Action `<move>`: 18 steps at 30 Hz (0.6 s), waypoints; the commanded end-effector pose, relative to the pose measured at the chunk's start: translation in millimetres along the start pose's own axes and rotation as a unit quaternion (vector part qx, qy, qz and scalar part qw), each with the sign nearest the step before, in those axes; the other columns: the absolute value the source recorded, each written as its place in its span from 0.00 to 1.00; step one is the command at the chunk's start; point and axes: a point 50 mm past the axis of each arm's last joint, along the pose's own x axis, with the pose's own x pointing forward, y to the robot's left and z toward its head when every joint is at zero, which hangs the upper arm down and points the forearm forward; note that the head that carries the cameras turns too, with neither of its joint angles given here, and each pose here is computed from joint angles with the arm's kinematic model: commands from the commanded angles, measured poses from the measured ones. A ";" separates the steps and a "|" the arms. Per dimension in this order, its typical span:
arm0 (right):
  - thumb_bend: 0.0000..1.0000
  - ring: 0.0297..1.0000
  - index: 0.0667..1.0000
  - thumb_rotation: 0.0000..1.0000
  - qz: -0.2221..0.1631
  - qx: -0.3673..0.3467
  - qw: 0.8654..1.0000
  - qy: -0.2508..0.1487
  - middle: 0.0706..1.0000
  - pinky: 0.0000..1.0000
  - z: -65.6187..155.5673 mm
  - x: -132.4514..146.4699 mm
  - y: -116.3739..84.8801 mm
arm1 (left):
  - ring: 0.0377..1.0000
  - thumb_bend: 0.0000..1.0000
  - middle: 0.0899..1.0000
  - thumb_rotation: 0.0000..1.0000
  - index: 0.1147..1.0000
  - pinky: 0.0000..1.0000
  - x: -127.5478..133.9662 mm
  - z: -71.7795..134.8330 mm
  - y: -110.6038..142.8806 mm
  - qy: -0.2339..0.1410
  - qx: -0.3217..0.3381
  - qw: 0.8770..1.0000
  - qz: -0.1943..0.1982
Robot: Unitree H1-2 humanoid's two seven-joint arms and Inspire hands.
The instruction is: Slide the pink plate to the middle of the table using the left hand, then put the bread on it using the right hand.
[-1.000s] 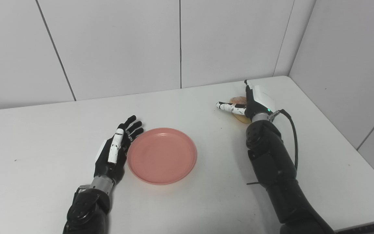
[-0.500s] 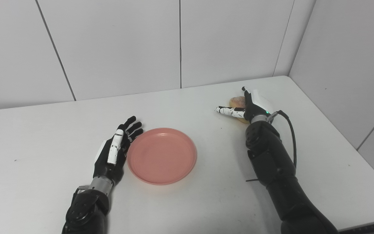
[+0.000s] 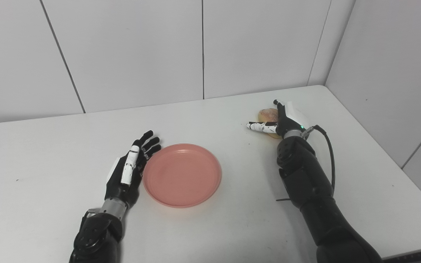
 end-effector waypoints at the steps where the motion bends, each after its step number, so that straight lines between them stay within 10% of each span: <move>1: 0.89 0.83 0.85 0.40 -0.049 0.017 0.998 -0.028 0.86 0.72 25.9 11.3 -30.4 | 0.88 0.34 0.88 1.00 0.86 0.89 -11.1 -18.7 4.8 0.046 0.001 0.999 0.007; 7: 0.84 0.78 0.82 0.30 -0.053 0.020 0.998 -0.026 0.83 0.62 25.7 16.2 -31.8 | 0.88 0.35 0.87 1.00 0.86 0.89 -11.4 -18.7 4.0 0.049 0.000 0.999 0.008; 12: 0.82 0.44 0.71 0.30 -0.062 -0.009 0.998 -0.028 0.53 0.36 25.4 22.9 -30.4 | 0.88 0.35 0.88 1.00 0.86 0.89 -12.3 -18.0 3.0 0.047 0.002 0.999 0.007; 18: 0.82 0.33 0.59 0.28 -0.068 -0.042 0.996 -0.030 0.42 0.27 28.3 30.3 -26.3 | 0.88 0.35 0.87 1.00 0.86 0.89 -13.1 -17.4 1.9 0.046 0.001 0.999 0.007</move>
